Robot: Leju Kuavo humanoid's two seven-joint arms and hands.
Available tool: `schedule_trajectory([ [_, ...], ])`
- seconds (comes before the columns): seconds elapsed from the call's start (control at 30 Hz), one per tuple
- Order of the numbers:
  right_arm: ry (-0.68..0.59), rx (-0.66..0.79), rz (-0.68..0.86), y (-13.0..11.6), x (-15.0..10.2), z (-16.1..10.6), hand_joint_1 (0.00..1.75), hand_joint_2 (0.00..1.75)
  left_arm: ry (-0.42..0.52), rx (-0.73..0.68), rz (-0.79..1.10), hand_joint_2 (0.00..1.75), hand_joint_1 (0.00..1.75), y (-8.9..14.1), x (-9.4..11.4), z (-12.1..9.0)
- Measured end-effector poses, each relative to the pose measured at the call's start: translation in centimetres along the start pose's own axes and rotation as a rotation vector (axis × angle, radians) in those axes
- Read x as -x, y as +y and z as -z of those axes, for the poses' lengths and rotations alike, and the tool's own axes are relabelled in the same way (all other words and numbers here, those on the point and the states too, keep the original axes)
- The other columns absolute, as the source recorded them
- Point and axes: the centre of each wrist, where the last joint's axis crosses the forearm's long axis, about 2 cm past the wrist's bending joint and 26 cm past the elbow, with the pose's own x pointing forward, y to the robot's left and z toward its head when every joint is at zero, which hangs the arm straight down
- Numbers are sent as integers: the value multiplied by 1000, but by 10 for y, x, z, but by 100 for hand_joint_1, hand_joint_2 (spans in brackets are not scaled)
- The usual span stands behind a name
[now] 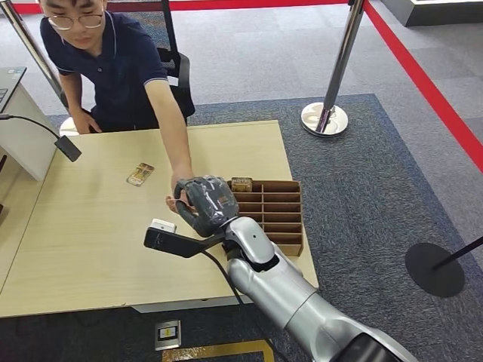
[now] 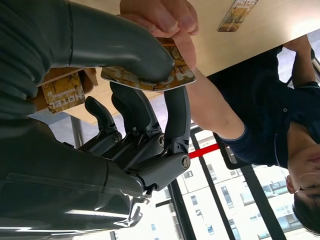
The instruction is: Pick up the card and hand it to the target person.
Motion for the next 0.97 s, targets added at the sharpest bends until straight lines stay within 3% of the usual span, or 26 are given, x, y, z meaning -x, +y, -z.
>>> schedule_trajectory([
  [0.1, 8, -3, -3, 1, 1, -1, 139, 175, 0, 0, 0, 175, 0, 0, 0, 0],
  [0.13, 10, -4, -6, 1, 1, -1, 127, 175, 0, 0, 0, 175, 0, 0, 0, 0],
  [0.23, 16, -7, -17, 2, 2, -1, 24, 175, -1, 0, 2, 175, 0, 0, 0, 0],
  [0.27, 18, -9, -21, 3, 2, -1, 0, 175, -2, 1, 3, 175, 0, 0, 0, 0],
  [0.43, 28, -18, -42, 4, 3, -2, 0, 175, -2, 1, 5, 175, 0, 0, 0, 0],
  [0.57, 34, -17, -55, 4, 4, -2, 0, 0, 0, 1, 3, 175, 0, 0, 0, 0],
  [0.83, 47, 54, -88, 2, 14, -15, 0, 0, 8, -6, -8, 175, 0, -1, 0, -1],
  [0.97, 82, 137, -115, -2, 26, -35, 0, 175, 16, -9, -15, 175, 0, -1, 1, -1],
])
